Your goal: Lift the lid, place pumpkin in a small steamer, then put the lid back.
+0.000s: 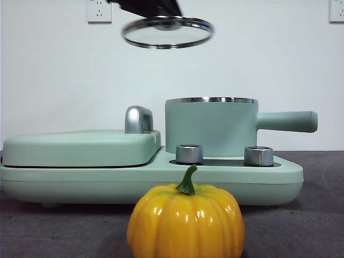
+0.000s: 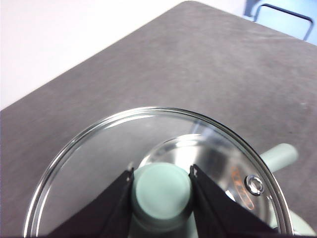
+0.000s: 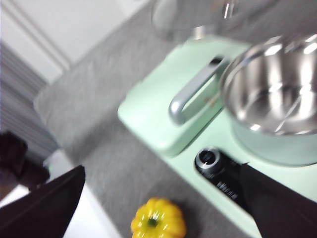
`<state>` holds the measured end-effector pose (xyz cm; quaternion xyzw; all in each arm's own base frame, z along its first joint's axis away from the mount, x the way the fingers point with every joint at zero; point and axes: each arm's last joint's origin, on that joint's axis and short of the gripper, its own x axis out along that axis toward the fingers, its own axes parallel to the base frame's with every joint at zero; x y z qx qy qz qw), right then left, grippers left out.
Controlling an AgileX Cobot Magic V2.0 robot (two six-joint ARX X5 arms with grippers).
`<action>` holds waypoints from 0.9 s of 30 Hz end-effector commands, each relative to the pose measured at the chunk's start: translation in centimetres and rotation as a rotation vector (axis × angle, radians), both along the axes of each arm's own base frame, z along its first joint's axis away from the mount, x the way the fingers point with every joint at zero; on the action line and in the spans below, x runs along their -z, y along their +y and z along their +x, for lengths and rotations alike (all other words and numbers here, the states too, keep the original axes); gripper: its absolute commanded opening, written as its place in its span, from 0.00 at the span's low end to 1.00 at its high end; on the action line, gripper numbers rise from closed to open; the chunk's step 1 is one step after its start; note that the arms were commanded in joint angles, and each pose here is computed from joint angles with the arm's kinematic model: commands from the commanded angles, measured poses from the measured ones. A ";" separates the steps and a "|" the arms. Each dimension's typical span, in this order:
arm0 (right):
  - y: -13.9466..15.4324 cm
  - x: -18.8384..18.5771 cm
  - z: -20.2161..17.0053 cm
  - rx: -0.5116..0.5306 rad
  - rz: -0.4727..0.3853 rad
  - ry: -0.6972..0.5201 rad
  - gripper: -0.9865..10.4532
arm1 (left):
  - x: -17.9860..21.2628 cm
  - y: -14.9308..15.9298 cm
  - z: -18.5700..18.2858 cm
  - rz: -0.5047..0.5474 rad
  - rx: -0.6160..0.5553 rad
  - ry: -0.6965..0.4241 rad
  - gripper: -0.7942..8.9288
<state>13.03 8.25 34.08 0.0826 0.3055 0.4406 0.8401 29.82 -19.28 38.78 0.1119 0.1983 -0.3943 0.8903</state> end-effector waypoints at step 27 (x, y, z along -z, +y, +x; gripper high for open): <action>15.4 9.4 2.4 -0.124 -0.536 0.467 0.53 | -2.6 9.9 2.3 -0.017 -0.287 -0.043 0.17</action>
